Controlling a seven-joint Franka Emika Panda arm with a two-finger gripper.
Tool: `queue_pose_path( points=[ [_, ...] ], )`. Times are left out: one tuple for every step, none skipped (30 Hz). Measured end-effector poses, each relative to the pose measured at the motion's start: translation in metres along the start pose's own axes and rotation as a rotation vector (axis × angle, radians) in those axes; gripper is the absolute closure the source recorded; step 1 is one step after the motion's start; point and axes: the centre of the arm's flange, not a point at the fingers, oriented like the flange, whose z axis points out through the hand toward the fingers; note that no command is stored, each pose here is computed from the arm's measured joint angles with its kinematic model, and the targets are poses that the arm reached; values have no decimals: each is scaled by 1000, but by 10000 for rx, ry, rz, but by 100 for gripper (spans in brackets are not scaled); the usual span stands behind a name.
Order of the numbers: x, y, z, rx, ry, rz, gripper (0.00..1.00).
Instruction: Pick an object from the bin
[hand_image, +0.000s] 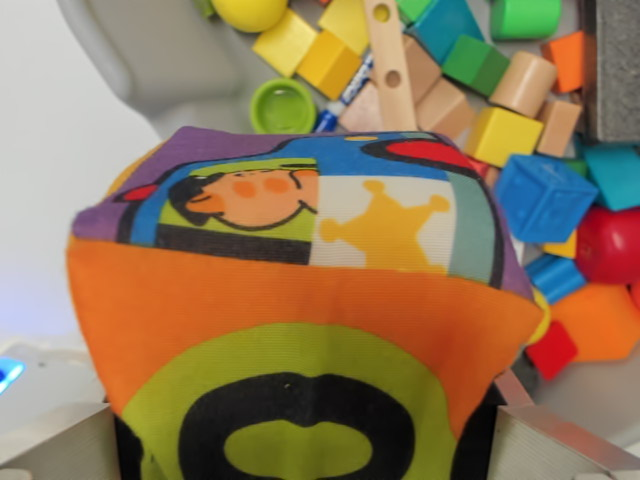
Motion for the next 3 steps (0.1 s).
queue_pose_path(
  points=[
    [0, 0, 0, 0, 0, 0, 100],
    [0, 0, 0, 0, 0, 0, 100],
    [0, 0, 0, 0, 0, 0, 100]
  ],
)
